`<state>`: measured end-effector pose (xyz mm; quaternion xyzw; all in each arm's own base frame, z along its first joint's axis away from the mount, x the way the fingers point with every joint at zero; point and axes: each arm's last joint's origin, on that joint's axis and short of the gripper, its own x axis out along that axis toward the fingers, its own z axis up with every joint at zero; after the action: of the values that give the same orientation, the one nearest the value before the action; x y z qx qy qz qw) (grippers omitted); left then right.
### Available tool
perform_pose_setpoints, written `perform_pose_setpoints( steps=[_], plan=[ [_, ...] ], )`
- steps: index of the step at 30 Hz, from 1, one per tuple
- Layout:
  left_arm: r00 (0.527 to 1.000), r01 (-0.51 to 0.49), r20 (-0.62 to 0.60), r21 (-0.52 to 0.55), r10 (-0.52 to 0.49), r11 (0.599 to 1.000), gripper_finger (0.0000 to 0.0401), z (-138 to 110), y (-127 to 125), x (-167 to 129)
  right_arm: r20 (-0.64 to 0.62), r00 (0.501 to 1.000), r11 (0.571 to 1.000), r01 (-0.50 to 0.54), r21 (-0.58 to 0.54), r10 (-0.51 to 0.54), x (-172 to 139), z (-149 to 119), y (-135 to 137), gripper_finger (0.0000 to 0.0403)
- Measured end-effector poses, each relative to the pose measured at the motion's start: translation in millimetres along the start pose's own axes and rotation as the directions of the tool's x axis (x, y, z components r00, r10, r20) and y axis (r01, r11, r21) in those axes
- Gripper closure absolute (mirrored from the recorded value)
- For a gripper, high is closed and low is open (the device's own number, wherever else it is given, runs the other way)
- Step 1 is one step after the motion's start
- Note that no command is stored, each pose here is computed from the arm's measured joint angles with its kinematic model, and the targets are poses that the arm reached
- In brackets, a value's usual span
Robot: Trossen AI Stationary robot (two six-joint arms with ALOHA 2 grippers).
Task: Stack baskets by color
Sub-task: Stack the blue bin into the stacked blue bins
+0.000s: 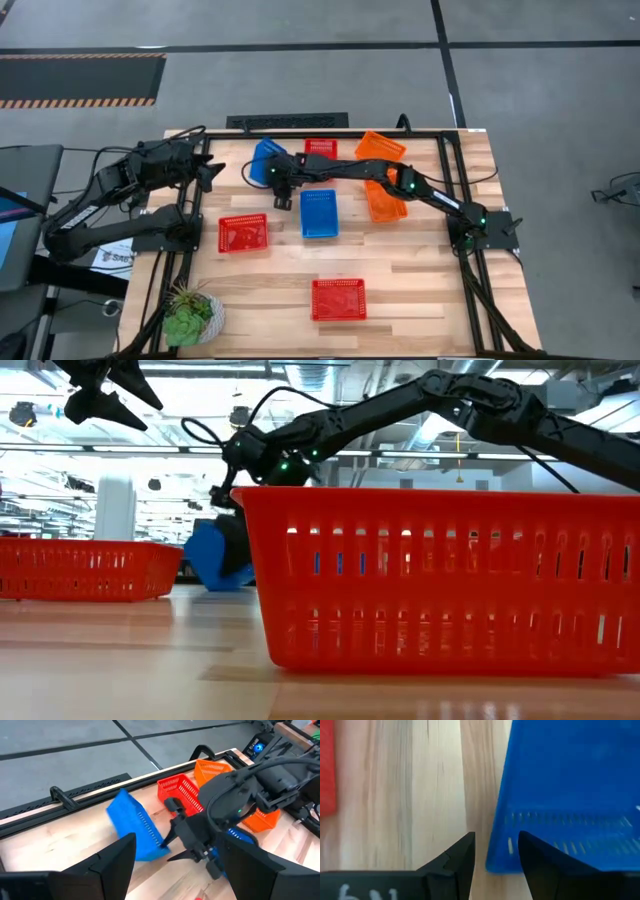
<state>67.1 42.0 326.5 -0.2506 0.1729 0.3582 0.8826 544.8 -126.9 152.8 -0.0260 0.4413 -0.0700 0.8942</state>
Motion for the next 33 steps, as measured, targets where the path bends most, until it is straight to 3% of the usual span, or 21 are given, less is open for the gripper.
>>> perform_pose_setpoints(
  steps=[8, 13, 19, 33],
  plan=[
    [1.0, -0.002, -0.003, 0.001, 0.002, 1.0, 0.0138, -0.3, 0.2, 0.0, -0.146, 0.989, 1.0, -0.011, 0.026, 0.015, -25.4, -3.1, 8.6, 0.023],
    [1.0, -0.002, -0.004, 0.001, 0.002, 1.0, 0.0138, -0.4, 0.2, 0.0, -0.059, 0.998, 1.0, 0.031, 0.003, -0.031, -46.3, 14.6, 14.8, 0.023],
    [1.0, -0.002, -0.004, 0.001, 0.002, 1.0, 0.0138, -0.4, 0.2, 0.0, 0.05, 0.997, 0.998, 0.059, 0.013, -0.06, -45.3, 24.8, 11.7, 0.023],
    [1.0, -0.003, -0.005, -0.001, 0.003, 1.0, 0.0138, -0.4, 0.2, 0.1, 0.112, 0.99, 0.992, 0.073, 0.105, -0.084, -14.3, 17.7, 0.1, 0.0239]
  ],
)
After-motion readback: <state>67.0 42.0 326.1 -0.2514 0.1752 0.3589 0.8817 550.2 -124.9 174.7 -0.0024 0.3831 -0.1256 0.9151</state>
